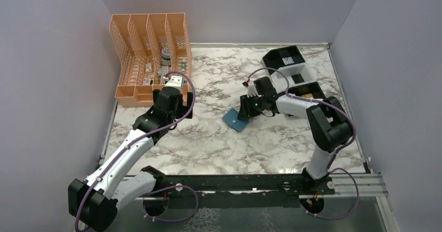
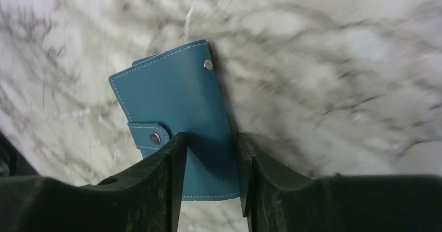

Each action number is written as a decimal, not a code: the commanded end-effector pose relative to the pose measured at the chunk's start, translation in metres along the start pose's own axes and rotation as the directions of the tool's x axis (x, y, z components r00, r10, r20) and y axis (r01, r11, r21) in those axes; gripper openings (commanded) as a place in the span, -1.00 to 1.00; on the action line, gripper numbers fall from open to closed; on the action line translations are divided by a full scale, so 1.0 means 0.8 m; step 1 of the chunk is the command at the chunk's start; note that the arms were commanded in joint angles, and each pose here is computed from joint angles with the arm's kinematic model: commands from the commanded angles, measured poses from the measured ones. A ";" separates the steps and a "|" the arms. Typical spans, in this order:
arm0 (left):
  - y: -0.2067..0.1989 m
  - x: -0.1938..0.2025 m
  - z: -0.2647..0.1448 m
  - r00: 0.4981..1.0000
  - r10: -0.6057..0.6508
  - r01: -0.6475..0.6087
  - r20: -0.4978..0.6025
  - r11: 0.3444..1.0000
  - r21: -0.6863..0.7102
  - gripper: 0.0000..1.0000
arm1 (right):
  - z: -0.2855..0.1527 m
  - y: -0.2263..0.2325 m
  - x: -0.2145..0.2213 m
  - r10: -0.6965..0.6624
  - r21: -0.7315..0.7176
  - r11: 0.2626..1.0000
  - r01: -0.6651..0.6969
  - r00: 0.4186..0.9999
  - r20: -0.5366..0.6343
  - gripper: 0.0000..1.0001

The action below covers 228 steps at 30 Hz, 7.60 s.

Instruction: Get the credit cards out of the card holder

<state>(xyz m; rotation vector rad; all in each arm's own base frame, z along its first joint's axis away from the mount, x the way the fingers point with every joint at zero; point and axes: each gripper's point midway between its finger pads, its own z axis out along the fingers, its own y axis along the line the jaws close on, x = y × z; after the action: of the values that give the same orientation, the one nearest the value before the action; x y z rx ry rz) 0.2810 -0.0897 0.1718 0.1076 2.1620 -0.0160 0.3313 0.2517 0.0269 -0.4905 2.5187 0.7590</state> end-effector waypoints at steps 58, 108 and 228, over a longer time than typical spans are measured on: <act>-0.006 0.005 0.007 0.999 0.029 -0.028 -0.043 0.999 0.024 0.99 | -0.100 -0.271 -0.216 0.390 0.460 0.391 -0.797 0.596 0.702 0.33; -0.008 0.011 0.009 0.997 0.041 -0.039 -0.067 0.999 0.030 0.99 | -0.064 -0.300 -0.201 0.398 0.487 0.419 -0.766 0.637 0.660 0.21; -0.175 0.050 -0.022 0.940 -0.203 0.330 -0.275 0.748 0.575 0.88 | -0.026 0.086 0.130 0.158 -0.091 0.983 -0.162 0.986 -0.059 -0.61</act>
<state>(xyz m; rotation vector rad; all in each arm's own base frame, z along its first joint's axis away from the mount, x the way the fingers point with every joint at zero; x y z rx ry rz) 0.2590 -0.1689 0.1608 0.1298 2.1731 -0.6074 0.2330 0.2705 0.0249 -0.4680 2.5422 0.8122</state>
